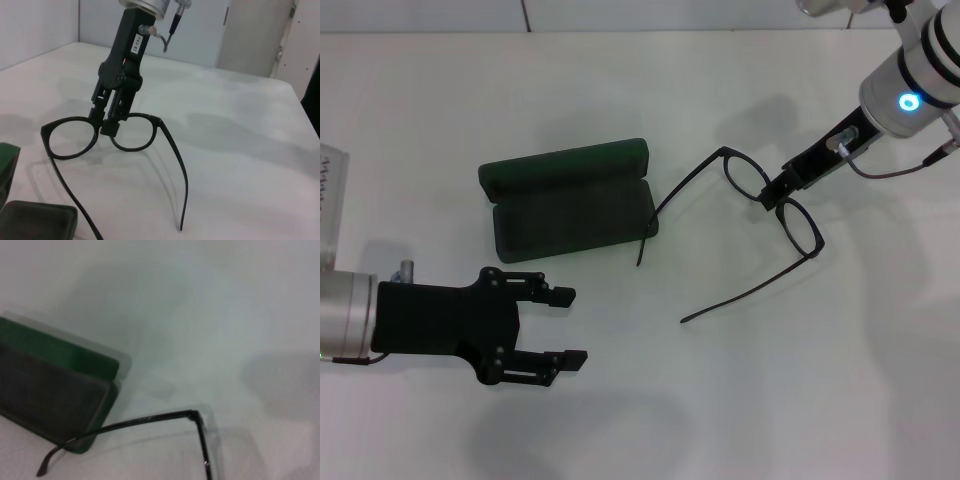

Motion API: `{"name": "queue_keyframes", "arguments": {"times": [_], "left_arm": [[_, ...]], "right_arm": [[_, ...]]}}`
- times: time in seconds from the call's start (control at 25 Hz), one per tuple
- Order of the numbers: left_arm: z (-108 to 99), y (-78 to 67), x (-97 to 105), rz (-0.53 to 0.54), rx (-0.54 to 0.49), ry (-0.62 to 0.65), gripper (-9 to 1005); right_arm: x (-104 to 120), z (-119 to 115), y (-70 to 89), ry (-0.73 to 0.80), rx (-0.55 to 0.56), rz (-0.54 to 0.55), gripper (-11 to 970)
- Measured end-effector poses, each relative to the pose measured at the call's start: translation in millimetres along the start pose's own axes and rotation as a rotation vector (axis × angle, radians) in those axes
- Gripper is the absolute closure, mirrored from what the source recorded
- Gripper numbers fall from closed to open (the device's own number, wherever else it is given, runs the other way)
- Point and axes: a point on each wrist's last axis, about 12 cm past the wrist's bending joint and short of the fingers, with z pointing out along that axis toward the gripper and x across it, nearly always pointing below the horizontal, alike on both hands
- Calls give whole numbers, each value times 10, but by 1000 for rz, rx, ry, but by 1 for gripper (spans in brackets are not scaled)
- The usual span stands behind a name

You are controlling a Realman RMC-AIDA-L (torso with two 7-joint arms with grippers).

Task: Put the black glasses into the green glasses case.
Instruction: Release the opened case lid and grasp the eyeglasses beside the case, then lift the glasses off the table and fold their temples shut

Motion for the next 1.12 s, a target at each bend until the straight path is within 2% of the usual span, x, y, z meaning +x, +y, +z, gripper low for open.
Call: {"name": "queue_keyframes", "arguments": {"times": [0.16, 0.36, 0.56, 0.8, 1.0, 1.12], "left_arm": [[1, -5, 11, 3, 0, -2, 262], [1, -4, 14, 3, -2, -3, 262], [7, 9, 3, 6, -4, -2, 262], [9, 18, -2, 9, -7, 0, 263], [4, 19, 1, 8, -8, 1, 263], [6, 22, -4, 9, -7, 1, 264]], "right_arm": [[-9, 9, -13, -10, 21, -12, 253], [-21, 58, 44, 0, 33, -54, 383], [-31, 67, 63, -4, 30, -60, 604], [-39, 40, 57, -9, 32, -66, 793], [-26, 6, 45, -16, 36, -74, 899], [-18, 6, 42, -13, 36, -74, 900]]}}
